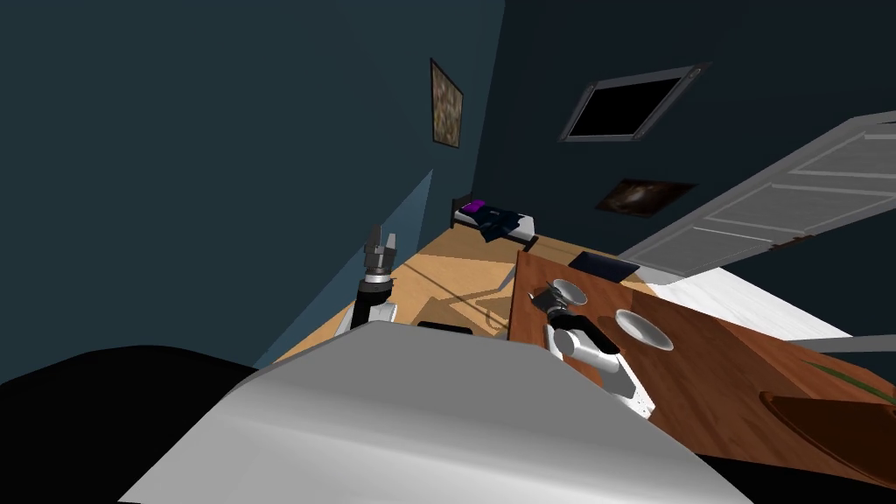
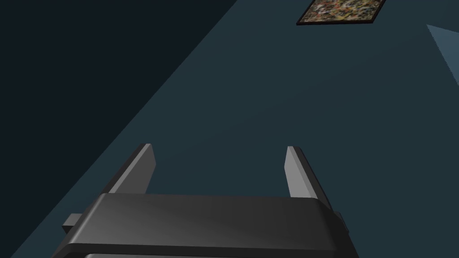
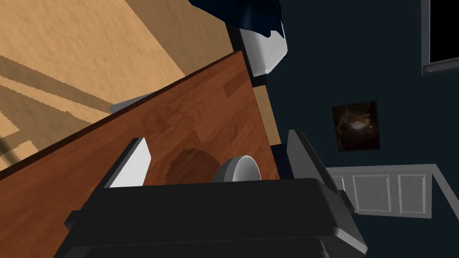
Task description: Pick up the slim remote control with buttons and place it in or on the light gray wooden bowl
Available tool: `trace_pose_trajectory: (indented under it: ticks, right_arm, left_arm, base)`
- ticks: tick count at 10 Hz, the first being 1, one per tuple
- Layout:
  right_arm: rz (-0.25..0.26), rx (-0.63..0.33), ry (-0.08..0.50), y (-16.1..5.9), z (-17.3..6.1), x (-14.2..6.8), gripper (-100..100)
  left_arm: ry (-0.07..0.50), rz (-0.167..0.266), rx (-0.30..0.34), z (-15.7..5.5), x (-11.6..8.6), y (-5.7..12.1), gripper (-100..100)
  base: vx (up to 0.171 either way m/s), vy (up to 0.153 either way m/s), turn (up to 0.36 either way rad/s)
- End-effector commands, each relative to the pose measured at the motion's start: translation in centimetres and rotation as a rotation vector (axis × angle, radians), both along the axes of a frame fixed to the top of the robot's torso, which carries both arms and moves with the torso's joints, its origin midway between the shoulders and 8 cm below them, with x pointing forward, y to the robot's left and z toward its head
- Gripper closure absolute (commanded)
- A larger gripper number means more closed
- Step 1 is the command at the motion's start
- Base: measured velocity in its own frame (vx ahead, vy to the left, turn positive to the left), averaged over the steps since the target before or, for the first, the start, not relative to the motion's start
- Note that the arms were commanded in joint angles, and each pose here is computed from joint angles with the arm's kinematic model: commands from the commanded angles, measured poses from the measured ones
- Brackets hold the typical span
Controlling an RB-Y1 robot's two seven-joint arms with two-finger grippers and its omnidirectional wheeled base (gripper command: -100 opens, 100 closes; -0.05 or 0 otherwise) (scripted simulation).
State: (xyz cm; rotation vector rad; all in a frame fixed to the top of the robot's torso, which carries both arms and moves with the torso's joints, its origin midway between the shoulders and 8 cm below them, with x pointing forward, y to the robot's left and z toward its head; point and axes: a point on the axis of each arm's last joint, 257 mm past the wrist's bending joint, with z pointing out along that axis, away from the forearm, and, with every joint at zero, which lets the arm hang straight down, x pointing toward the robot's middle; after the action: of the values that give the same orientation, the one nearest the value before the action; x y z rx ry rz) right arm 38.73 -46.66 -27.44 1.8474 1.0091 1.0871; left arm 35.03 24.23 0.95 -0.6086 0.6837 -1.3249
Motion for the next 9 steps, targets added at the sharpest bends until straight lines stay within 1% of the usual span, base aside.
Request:
trace_pose_trajectory:
  ticks: [1,2,3,4,5,6,7,8,9]
  right_arm:
    - [-0.021,0.04,0.044,-0.5,-1.7,-0.7,-100]
    - [-0.06,0.104,0.104,-1.7,-3.8,-2.2,-100]
    - [-0.06,0.105,0.111,-1.7,-4.0,-2.3,-100]
    - [-0.105,0.169,0.171,-2.9,-6.1,-4.1,-100]
    - [-0.105,0.171,0.177,-2.9,-6.2,-4.1,-100]
    - [-0.153,0.233,0.235,-4.0,-8.1,-6.1,-100]
    - [-0.154,0.235,0.24,-4.0,-8.2,-6.2,-100]
    - [-0.204,0.295,0.297,-5.0,-10.0,-8.3,-100]
    - [-0.206,0.299,0.301,-5.0,-10.1,-8.4,-100]
  left_arm:
    - [0.0,0.0,0.0,0.0,0.0,0.0,0]
    - [0.0,0.0,0.0,0.0,0.0,0.0,0]
    - [0.0,0.0,0.0,0.0,0.0,0.0,0]
    - [0.0,0.0,0.0,0.0,0.0,0.0,0]
    - [0.0,0.0,0.0,0.0,0.0,0.0,0]
    - [0.0,0.0,0.0,0.0,0.0,0.0,0]
    - [0.0,0.0,0.0,0.0,0.0,0.0,0]
    - [0.0,0.0,0.0,0.0,0.0,0.0,0]
    - [0.0,0.0,0.0,0.0,0.0,0.0,0]
  base:
    - [0.127,0.029,-0.07]
    - [0.145,0.032,-0.112]
    - [0.13,0.03,-0.059]
    - [0.145,0.02,-0.119]
    - [0.118,0.004,-0.073]
    - [0.159,-0.005,-0.111]
    - [0.139,0.018,-0.071]
    - [0.158,0.035,-0.127]
    - [0.141,0.023,-0.088]
